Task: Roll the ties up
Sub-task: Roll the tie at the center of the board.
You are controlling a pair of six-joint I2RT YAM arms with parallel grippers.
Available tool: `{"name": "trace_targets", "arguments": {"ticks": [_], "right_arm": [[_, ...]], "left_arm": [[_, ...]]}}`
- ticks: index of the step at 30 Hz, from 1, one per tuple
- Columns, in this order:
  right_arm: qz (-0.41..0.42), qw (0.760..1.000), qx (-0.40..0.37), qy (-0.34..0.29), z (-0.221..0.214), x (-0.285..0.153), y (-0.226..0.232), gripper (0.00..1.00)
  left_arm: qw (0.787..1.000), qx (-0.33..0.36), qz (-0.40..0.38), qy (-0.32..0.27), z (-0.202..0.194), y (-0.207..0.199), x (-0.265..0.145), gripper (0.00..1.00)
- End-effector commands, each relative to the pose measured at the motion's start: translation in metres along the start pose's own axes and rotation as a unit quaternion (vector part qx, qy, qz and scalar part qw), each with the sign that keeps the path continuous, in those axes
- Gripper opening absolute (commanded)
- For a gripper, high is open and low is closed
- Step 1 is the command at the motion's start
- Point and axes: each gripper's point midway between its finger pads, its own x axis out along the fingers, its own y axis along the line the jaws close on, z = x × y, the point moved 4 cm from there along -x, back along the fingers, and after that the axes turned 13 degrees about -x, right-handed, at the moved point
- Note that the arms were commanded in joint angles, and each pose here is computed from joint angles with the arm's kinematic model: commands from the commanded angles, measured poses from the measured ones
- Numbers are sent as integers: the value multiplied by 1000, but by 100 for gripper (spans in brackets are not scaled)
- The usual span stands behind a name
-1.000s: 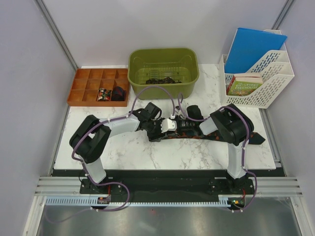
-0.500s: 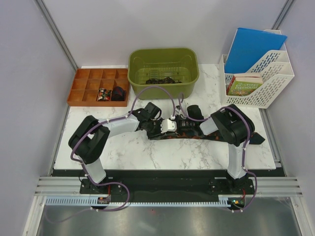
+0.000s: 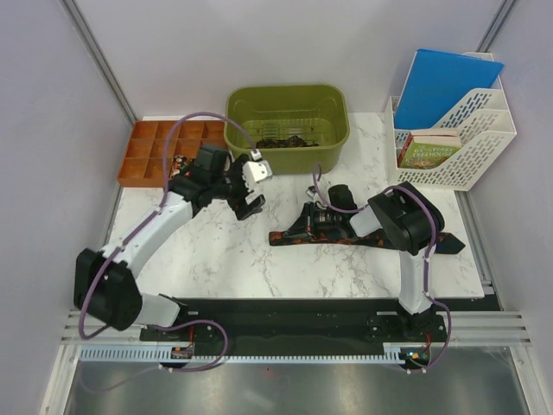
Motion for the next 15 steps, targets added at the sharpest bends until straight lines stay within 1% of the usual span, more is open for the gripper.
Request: {"name": "trace_targets", "arguments": {"ticks": [1, 2, 3, 4, 6, 7, 8, 9, 11, 15], "right_arm": [[-53, 999, -7, -6, -7, 5, -29, 0], [-53, 999, -7, -8, -7, 4, -29, 0], [-54, 998, -8, -7, -8, 5, -31, 0], [-56, 998, -7, -7, -9, 5, -32, 0], [-58, 998, -1, -5, -13, 6, -36, 0], [-57, 998, -2, -7, -12, 7, -36, 0], [-59, 998, 1, -6, -14, 7, -39, 0], [-59, 998, -2, -8, -13, 7, -39, 0], [-60, 998, 1, -5, -17, 7, -41, 0], [-66, 998, 10, 0, -22, 7, -46, 0]], "left_arm": [[996, -45, -12, -72, 18, -15, -17, 100], [997, -11, -31, -65, 17, -17, -16, 100], [998, -2, -56, -42, 6, -19, -6, 97], [996, 29, -86, -18, -7, -25, -3, 93], [993, 37, -114, -6, -26, -32, 7, 93], [989, 71, -126, -6, -34, -33, 13, 93], [986, 83, -144, -8, -47, -41, 20, 93], [986, 92, -142, -9, -52, -42, 26, 93], [983, 112, -141, 14, -69, -46, 42, 89], [984, 113, -129, 38, -80, -43, 63, 87]]}}
